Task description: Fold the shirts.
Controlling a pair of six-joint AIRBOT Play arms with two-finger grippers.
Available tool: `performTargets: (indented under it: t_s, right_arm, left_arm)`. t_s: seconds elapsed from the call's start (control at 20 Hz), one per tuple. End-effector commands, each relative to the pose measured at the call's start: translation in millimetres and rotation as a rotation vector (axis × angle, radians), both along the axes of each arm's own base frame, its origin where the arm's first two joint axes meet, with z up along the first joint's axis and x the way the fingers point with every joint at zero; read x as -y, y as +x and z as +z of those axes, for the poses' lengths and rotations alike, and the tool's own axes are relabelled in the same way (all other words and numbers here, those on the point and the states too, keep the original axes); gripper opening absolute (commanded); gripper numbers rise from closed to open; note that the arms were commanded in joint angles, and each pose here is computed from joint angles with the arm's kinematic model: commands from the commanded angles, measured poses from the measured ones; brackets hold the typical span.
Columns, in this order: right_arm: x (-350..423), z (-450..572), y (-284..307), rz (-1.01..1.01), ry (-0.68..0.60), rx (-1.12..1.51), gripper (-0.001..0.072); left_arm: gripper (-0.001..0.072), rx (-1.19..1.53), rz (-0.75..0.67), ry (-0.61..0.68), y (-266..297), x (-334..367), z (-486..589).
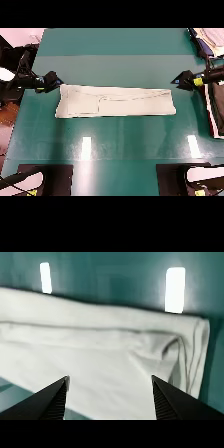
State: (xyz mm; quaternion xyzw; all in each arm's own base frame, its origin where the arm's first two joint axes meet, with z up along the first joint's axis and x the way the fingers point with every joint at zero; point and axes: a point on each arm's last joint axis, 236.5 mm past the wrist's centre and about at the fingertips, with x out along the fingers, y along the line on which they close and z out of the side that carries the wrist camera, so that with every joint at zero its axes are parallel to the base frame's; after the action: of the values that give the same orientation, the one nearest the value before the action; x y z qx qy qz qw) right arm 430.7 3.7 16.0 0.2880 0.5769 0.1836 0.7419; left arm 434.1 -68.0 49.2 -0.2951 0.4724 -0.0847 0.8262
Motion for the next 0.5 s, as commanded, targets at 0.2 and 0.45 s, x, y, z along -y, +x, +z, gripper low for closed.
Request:
performTargets:
  t_s: [0.2, 0.45]
  right_arm:
    - [31, -59, -54, -0.084, 0.103, -0.15, 0.0435]
    - [17, -88, -58, -0.05, 0.109, -0.184, 0.0436]
  left_arm:
    - [0.0039, -0.102, -0.152, -0.002, -34, 21, -11]
    - [0.0038, -0.057, -0.228, 0.019, -33, 57, -8]
